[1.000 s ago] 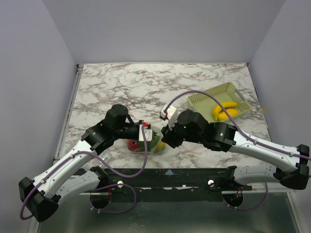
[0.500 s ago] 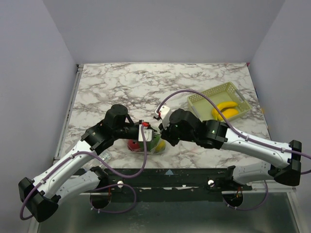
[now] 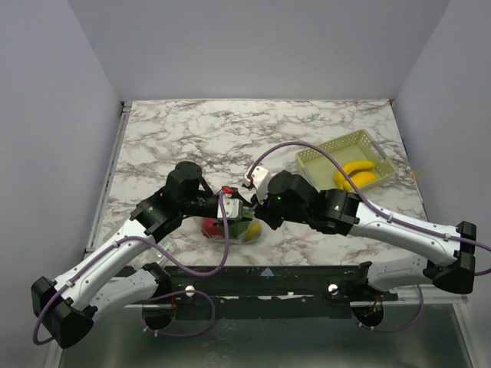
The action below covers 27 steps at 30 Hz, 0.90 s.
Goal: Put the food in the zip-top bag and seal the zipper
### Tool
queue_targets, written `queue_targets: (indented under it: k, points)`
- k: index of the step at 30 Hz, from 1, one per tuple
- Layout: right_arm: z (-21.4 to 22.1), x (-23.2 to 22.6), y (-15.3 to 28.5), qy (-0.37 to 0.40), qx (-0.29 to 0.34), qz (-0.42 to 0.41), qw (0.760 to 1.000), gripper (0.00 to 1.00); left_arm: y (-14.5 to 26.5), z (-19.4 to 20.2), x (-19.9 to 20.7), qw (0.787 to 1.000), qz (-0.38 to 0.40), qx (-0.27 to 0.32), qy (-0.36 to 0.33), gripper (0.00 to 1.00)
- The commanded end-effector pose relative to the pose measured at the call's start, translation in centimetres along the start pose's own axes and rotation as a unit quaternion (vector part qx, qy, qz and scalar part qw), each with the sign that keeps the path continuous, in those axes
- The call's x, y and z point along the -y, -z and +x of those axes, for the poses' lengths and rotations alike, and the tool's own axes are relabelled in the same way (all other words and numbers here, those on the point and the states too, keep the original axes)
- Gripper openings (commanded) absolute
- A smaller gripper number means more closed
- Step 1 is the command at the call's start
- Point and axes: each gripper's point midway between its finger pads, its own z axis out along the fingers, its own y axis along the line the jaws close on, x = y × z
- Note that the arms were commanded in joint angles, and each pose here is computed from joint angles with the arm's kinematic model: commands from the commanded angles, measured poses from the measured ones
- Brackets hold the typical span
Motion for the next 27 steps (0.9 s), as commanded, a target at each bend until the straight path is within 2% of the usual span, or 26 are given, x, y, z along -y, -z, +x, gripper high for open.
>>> queue_targets:
  k: [1,13,19,27]
  points:
    - [-0.6,0.2,0.0,0.004,0.016,0.004,1.0,0.0,-0.2,-2.4,0.0,0.999,0.018,0.037,-0.01,0.32]
    - [-1.2,0.9,0.3,-0.027,0.044,0.027,0.998,0.0,-0.2,-2.0,-0.5,0.999,0.005,0.026,-0.02,0.0]
    - [0.5,3.6,0.6,-0.076,0.045,0.112,0.99,0.0,0.3,-1.1,-1.7,0.999,-0.041,0.003,-0.036,0.0]
    - [1.7,7.3,2.7,-0.122,0.075,0.213,0.966,0.0,0.9,-0.5,-2.2,0.997,-0.066,-0.013,-0.05,0.0]
